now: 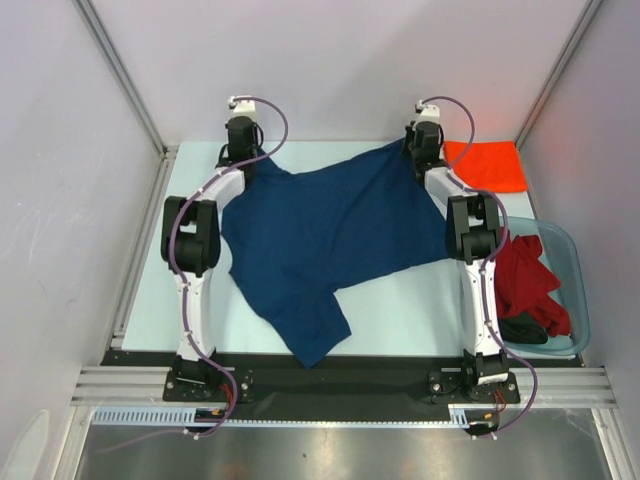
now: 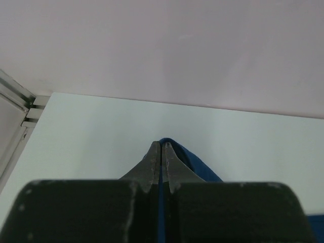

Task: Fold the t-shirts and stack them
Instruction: Flatten the tshirt out, then fold the tshirt

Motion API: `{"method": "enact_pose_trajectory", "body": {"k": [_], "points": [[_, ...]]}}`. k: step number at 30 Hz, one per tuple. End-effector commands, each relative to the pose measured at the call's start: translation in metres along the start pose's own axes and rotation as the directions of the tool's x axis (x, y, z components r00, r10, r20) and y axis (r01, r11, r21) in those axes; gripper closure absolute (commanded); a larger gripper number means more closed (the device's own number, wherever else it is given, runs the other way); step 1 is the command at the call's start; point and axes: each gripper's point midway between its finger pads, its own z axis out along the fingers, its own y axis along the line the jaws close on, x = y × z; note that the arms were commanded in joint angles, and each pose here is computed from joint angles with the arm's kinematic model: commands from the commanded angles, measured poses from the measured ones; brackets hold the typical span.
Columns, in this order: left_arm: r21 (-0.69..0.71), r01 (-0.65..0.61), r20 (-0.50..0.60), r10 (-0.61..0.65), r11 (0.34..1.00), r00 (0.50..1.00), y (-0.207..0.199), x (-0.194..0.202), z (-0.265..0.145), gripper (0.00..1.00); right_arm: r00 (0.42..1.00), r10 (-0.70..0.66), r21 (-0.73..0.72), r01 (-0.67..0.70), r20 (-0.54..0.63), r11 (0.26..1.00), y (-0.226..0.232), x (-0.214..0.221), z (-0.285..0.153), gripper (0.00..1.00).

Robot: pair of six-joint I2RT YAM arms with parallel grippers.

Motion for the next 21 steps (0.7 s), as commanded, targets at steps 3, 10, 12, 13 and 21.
{"method": "enact_pose_trajectory", "body": {"k": [3, 10, 12, 13, 21], "points": [[-0.144, 0.052, 0.094, -0.039, 0.988, 0.995, 0.031, -0.052, 0.0, 1.0, 0.994, 0.026, 0.009, -0.027, 0.104, 1.0, -0.005, -0.058, -0.001, 1.0], [-0.154, 0.065, 0.104, -0.049, 0.986, 0.993, 0.041, -0.064, -0.008, 1.0, 0.997, 0.011, -0.051, -0.006, 0.083, 0.999, -0.006, -0.051, 0.01, 0.99], [-0.109, 0.072, 0.107, -0.06, 0.991, 0.992, 0.034, -0.068, -0.009, 1.0, 0.997, 0.011, -0.072, -0.006, 0.07, 0.997, -0.001, -0.046, 0.014, 0.99], [-0.102, 0.073, 0.102, -0.063, 0.992, 0.993, 0.033, -0.069, -0.01, 1.0, 0.998, 0.016, -0.073, -0.012, 0.058, 0.997, -0.001, -0.041, 0.018, 0.98], [-0.011, 0.147, 0.038, -0.147, 0.989, 0.988, 0.019, -0.08, -0.03, 1.0, 0.996, 0.079, -0.07, -0.077, 0.031, 0.995, 0.001, -0.047, 0.016, 0.97]]}}
